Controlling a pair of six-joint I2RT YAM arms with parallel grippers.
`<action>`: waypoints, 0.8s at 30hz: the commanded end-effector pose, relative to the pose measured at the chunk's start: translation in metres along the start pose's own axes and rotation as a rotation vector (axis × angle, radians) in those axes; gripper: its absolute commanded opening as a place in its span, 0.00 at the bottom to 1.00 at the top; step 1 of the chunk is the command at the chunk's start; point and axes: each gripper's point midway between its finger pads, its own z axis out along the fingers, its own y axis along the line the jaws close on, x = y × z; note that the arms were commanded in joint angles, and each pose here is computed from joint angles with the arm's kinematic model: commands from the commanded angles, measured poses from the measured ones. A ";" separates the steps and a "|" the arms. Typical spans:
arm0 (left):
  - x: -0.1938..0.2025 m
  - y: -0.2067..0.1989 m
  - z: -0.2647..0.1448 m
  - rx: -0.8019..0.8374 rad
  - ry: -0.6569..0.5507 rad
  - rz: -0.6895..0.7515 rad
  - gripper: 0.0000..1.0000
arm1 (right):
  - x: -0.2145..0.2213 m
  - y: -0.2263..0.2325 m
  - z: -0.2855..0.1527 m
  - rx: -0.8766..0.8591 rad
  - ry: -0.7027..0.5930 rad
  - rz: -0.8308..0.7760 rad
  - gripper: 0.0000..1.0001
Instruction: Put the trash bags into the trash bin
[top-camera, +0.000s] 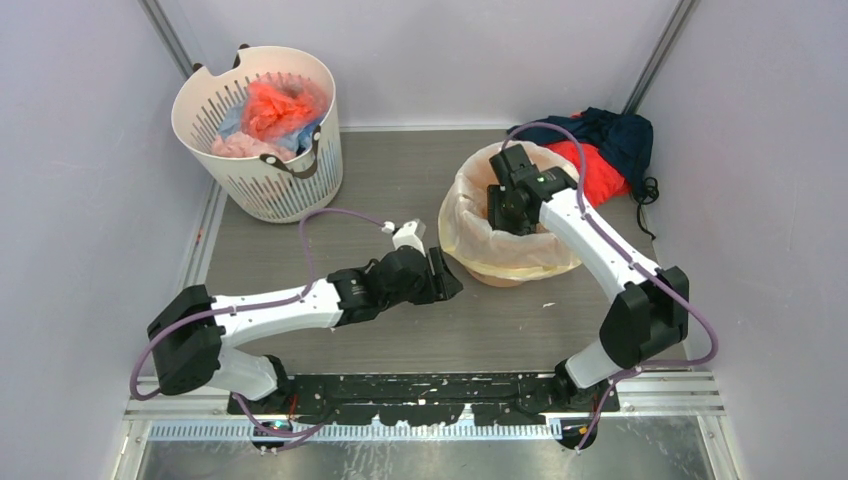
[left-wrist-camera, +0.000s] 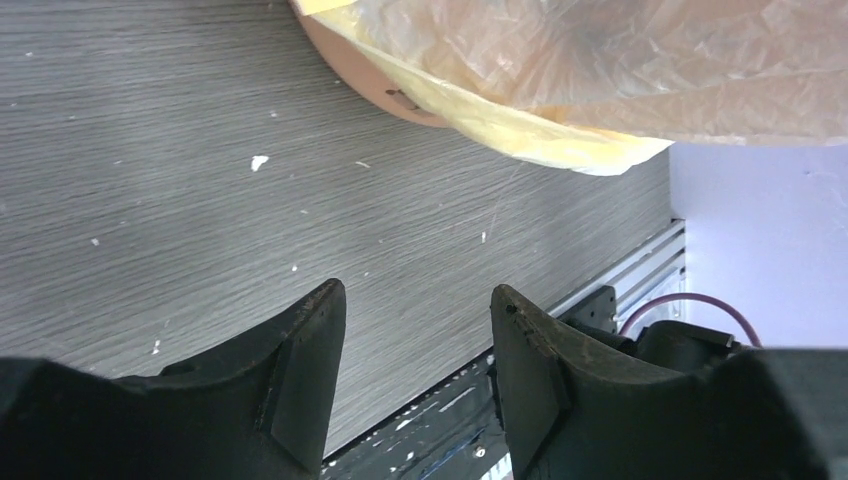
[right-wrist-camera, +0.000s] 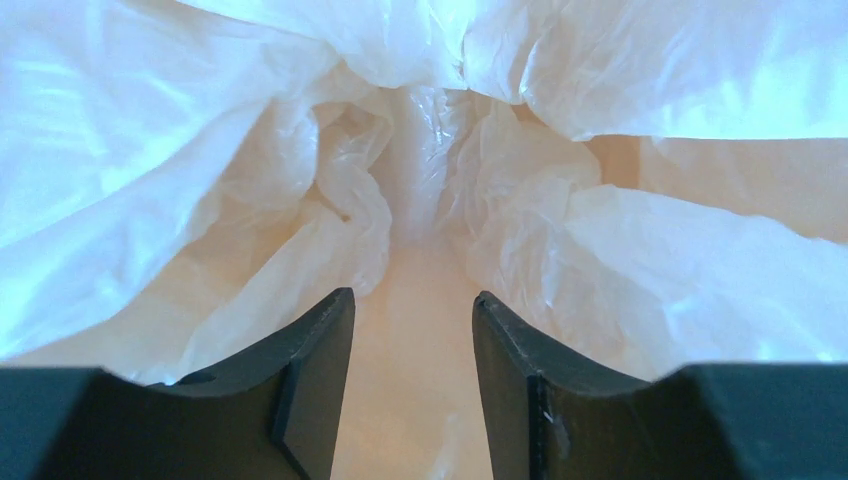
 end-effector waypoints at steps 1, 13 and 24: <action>-0.007 0.011 -0.010 -0.036 -0.042 0.031 0.56 | -0.024 -0.003 -0.043 -0.021 -0.104 -0.026 0.51; -0.024 0.011 -0.029 -0.049 -0.095 0.069 0.57 | -0.010 0.021 -0.096 -0.213 -0.140 -0.184 0.50; -0.025 0.011 -0.032 -0.040 -0.068 0.103 0.76 | -0.020 0.021 -0.153 -0.301 -0.356 -0.185 0.76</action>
